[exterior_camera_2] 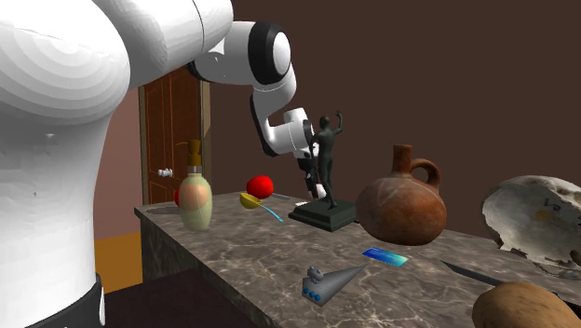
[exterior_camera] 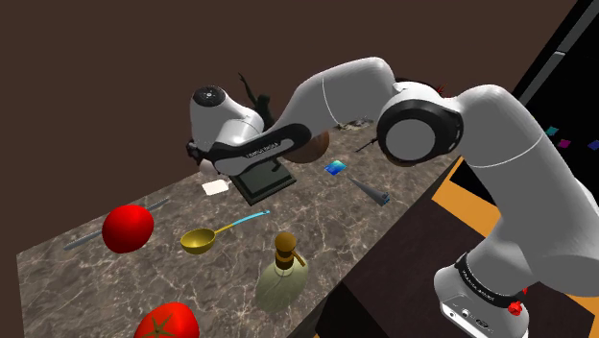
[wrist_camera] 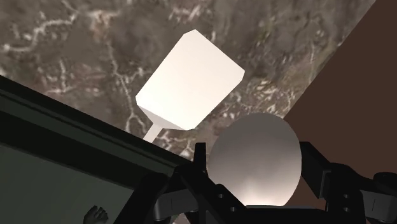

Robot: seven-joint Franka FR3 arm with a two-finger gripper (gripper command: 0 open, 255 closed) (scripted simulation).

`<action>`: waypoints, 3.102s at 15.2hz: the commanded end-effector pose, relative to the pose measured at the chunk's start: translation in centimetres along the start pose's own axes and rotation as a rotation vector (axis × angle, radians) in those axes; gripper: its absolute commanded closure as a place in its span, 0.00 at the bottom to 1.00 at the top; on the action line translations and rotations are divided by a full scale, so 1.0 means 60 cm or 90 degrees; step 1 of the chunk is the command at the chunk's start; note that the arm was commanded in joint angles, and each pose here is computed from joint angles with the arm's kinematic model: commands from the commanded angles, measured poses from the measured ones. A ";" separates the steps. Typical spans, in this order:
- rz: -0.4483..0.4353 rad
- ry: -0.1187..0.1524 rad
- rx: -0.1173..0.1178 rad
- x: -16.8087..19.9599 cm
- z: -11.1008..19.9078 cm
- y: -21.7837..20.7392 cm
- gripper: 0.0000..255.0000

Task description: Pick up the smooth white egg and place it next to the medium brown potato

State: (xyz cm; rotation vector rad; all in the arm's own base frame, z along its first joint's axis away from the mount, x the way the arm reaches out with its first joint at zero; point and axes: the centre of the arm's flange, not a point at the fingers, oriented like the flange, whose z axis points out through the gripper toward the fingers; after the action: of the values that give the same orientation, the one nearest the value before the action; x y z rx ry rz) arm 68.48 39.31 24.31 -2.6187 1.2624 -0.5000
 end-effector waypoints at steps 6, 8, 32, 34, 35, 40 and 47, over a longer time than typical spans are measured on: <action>0.000 0.000 0.000 0.014 -0.059 -0.020 1.00; 0.000 0.000 0.000 0.017 -0.075 -0.026 1.00; 0.000 0.000 0.000 0.168 -0.213 0.116 1.00; 0.000 0.000 0.000 0.193 -0.219 0.152 1.00; 0.000 0.000 0.000 0.205 -0.222 0.170 1.00; 0.000 0.000 0.000 0.268 -0.238 0.259 1.00; 0.000 0.000 0.000 0.356 -0.259 0.383 1.00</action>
State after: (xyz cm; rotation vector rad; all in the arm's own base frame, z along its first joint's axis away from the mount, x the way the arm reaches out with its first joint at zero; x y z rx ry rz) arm 59.65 9.18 37.17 -2.5891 1.2502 -0.5418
